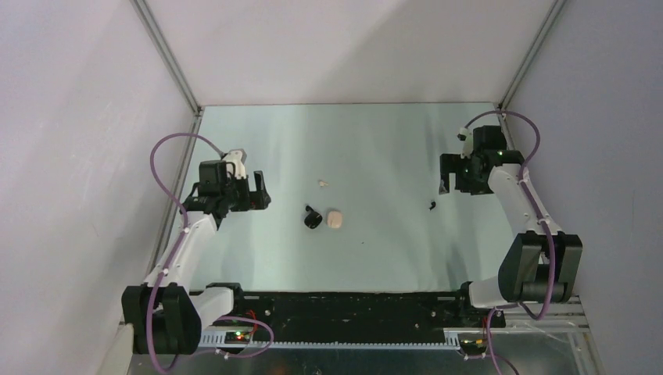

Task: Insert the wireless bluetooth earbuds into the charging case
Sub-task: Pick up the charging case at the center of the board.

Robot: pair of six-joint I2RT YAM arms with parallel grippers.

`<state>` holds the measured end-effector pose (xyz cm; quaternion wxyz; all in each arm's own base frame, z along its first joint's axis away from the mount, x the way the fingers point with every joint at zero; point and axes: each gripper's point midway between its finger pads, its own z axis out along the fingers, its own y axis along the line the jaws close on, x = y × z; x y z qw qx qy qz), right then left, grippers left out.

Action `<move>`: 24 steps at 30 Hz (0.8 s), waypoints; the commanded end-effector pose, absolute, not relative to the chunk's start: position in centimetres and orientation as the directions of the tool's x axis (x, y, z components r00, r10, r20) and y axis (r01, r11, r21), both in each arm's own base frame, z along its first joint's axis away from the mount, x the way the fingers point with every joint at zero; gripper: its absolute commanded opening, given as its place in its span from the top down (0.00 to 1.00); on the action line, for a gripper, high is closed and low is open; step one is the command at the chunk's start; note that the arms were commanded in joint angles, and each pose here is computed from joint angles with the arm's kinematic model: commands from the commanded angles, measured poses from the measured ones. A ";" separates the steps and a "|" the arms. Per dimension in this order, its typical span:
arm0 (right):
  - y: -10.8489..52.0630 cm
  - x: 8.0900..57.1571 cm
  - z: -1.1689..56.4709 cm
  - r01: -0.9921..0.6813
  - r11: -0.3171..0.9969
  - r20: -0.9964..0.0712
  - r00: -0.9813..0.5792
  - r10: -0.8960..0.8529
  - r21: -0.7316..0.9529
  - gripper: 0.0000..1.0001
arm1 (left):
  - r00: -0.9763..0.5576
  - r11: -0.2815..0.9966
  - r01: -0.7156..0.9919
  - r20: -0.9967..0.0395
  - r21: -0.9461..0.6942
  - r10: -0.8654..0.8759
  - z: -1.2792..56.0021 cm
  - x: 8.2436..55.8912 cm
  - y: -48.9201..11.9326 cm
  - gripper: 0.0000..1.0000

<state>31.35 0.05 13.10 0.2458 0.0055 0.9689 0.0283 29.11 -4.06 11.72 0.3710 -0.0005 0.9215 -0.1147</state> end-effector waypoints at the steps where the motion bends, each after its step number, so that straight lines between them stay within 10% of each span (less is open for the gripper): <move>1: 2.6 33.6 15.6 -0.175 0.979 -0.566 -0.820 -0.088 0.101 0.00 | -0.670 0.971 0.120 -0.738 -0.209 -0.076 13.9 30.2 -4.4 0.02; 12: 18.1 30.9 16.6 -0.854 0.517 -0.662 -0.421 -0.621 0.059 0.18 | -0.626 0.967 0.160 -0.778 -0.201 -0.058 15.3 29.6 -4.7 0.02; 24: 29.7 30.6 10.8 -0.979 0.099 -0.600 0.028 -0.800 -0.179 0.31 | -0.590 0.963 0.124 -0.798 -0.238 -0.121 15.9 28.3 -4.0 0.02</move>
